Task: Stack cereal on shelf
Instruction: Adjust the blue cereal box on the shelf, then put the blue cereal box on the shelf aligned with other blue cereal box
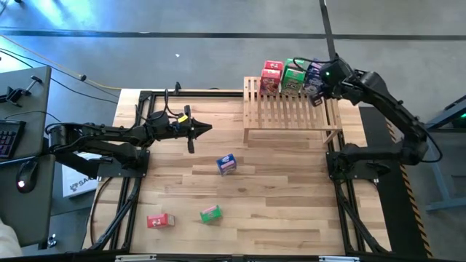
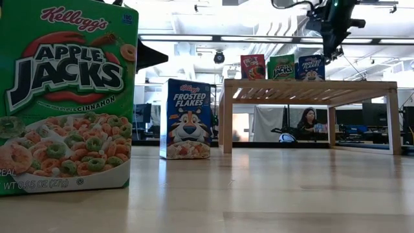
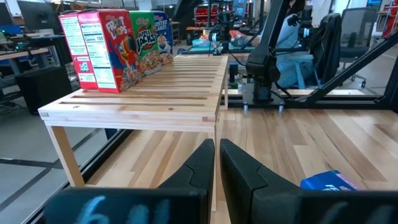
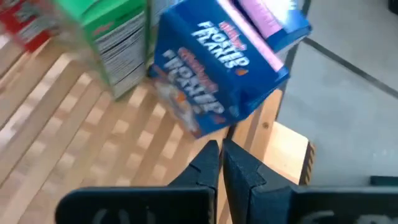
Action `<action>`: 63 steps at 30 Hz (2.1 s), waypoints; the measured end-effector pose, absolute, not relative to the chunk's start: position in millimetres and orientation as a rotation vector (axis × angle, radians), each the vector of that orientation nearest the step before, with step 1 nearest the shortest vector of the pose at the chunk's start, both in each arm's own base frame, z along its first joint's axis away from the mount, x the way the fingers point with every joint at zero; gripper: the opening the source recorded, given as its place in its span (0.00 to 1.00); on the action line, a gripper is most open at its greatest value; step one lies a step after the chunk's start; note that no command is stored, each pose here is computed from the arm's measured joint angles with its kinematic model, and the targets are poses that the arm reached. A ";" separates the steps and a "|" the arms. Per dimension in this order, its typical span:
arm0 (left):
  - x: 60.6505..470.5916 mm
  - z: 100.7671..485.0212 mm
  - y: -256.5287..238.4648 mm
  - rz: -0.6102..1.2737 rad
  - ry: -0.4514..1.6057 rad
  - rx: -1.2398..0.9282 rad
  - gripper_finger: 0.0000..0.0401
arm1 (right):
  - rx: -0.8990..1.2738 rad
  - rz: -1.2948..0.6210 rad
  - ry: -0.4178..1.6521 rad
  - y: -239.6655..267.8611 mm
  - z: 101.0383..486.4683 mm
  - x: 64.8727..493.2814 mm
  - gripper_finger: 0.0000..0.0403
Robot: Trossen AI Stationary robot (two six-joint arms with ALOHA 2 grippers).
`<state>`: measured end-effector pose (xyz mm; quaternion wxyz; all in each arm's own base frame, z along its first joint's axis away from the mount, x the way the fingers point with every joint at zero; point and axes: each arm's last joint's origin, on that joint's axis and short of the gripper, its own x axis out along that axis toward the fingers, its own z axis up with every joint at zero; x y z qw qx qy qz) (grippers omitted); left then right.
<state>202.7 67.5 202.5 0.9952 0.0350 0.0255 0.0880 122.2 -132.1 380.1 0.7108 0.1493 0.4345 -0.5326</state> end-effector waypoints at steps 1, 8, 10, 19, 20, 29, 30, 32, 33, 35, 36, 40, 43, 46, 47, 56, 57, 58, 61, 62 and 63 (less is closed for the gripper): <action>202.7 202.5 67.5 0.176 0.051 0.070 0.04 | 0.327 -1.188 0.963 -133.5 377.5 123.1 0.01; 202.7 202.3 67.5 0.176 0.053 0.067 0.04 | 0.302 -1.226 0.963 -139.8 367.0 125.4 0.00; 202.7 202.3 67.5 0.176 0.052 0.068 0.04 | 0.295 -1.246 0.968 -140.6 366.2 124.3 0.00; 202.7 202.4 67.5 0.176 0.052 0.068 0.04 | 0.266 -1.290 0.974 -142.2 366.8 122.6 0.00; 202.7 202.4 67.5 0.176 0.052 0.068 0.04 | 0.262 -1.297 0.974 -142.4 366.8 122.4 0.00; 202.7 202.5 67.5 0.176 0.051 0.068 0.04 | 0.321 -1.207 0.989 -136.2 369.4 119.7 0.00; 202.7 202.5 67.5 0.176 0.051 0.068 0.04 | 0.337 -1.185 0.984 -134.5 369.7 119.0 0.00; 202.7 202.5 67.5 0.176 0.051 0.068 0.04 | 0.358 -1.159 0.971 -133.0 370.2 118.9 0.00; 202.7 202.5 67.5 0.176 0.051 0.068 0.04 | 0.359 -1.164 0.967 -133.0 370.4 118.9 0.00; 202.7 202.5 67.5 0.176 0.051 0.068 0.04 | 0.350 -1.199 0.944 -134.6 370.8 119.4 0.00; 202.8 202.4 67.5 0.176 0.051 0.068 0.04 | 0.340 -1.216 0.944 -135.6 369.6 119.7 0.00; 202.7 202.5 67.5 0.176 0.051 0.068 0.04 | 0.314 -1.262 0.941 -139.8 362.5 121.7 0.00; 202.7 202.5 67.5 0.176 0.051 0.068 0.04 | 0.291 -1.299 0.946 -141.6 358.0 122.1 0.00; 202.7 202.5 67.5 0.176 0.051 0.068 0.04 | 0.281 -1.328 0.934 -142.7 358.0 122.0 0.00; 202.7 202.5 67.5 0.176 0.051 0.068 0.04 | 0.274 -1.340 0.929 -143.0 358.5 121.9 0.00; 202.7 202.5 67.5 0.176 0.051 0.068 0.04 | 0.262 -1.368 0.930 -144.1 358.9 120.6 0.00; 202.7 202.5 67.5 0.176 0.051 0.068 0.04 | 0.262 -1.368 0.930 -144.1 358.9 120.6 0.00; 202.7 202.5 67.5 0.176 0.051 0.068 0.04 | 0.260 -1.367 0.932 -144.1 358.9 120.6 0.00; 202.5 202.5 68.2 0.189 0.049 0.045 0.04 | 0.251 -1.374 0.946 -143.6 358.6 119.7 0.00; 202.2 202.5 69.3 0.211 0.048 0.026 0.04 | 0.242 -1.385 0.955 -142.9 358.7 118.6 0.00; 201.6 202.5 71.1 0.236 0.046 0.005 0.04 | 0.229 -1.397 0.962 -141.2 359.2 117.5 0.00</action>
